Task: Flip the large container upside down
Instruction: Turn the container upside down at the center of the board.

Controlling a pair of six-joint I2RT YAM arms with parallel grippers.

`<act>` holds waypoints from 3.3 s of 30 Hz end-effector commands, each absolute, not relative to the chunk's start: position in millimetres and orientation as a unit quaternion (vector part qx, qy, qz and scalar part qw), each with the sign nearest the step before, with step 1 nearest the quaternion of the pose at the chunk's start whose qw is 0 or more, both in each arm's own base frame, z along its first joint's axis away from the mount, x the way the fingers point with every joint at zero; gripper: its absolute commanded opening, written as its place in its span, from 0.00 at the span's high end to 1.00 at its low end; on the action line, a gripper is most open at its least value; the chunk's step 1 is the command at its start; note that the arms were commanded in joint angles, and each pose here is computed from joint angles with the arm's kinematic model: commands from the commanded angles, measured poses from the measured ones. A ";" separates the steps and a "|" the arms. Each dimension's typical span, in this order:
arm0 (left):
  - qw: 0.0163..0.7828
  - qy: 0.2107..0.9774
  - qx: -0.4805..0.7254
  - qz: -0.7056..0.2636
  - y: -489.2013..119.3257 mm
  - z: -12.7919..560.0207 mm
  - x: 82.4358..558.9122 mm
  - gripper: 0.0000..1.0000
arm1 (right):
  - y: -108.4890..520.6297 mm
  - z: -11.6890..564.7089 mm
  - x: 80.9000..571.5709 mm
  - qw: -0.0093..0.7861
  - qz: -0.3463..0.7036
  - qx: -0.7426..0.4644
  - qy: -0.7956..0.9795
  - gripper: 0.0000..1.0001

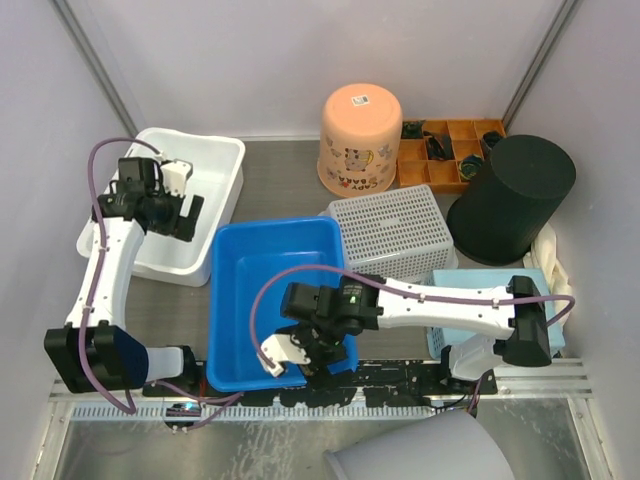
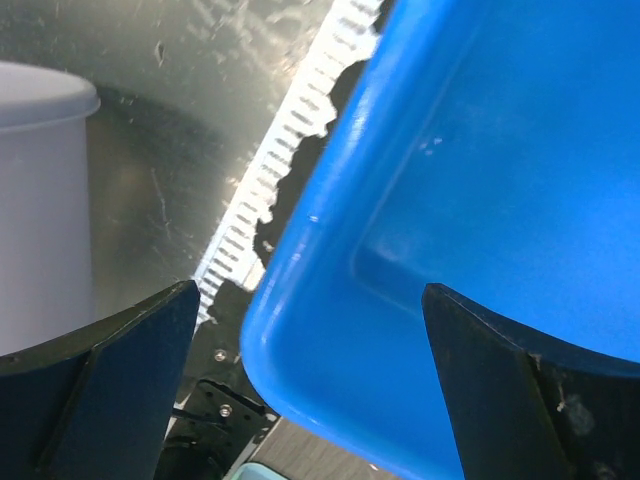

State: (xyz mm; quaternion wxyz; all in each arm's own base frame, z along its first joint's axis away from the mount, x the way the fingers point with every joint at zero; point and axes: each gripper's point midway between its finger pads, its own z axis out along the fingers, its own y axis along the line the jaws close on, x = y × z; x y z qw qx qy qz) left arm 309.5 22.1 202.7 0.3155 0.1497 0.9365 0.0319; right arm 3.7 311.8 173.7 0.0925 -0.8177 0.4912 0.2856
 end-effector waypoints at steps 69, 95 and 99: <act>0.401 0.913 -0.010 0.070 101.1 216.2 284.3 0.02 | 318.8 421.6 77.6 -0.074 0.710 -0.459 0.529 0.99; 0.379 0.922 -0.029 0.078 111.9 210.3 275.2 0.02 | 325.9 332.1 155.5 -0.117 0.715 -0.314 0.614 0.99; 0.377 0.923 -0.030 0.071 111.4 206.4 274.9 0.02 | 324.9 300.0 190.1 -0.128 0.713 -0.262 0.638 0.99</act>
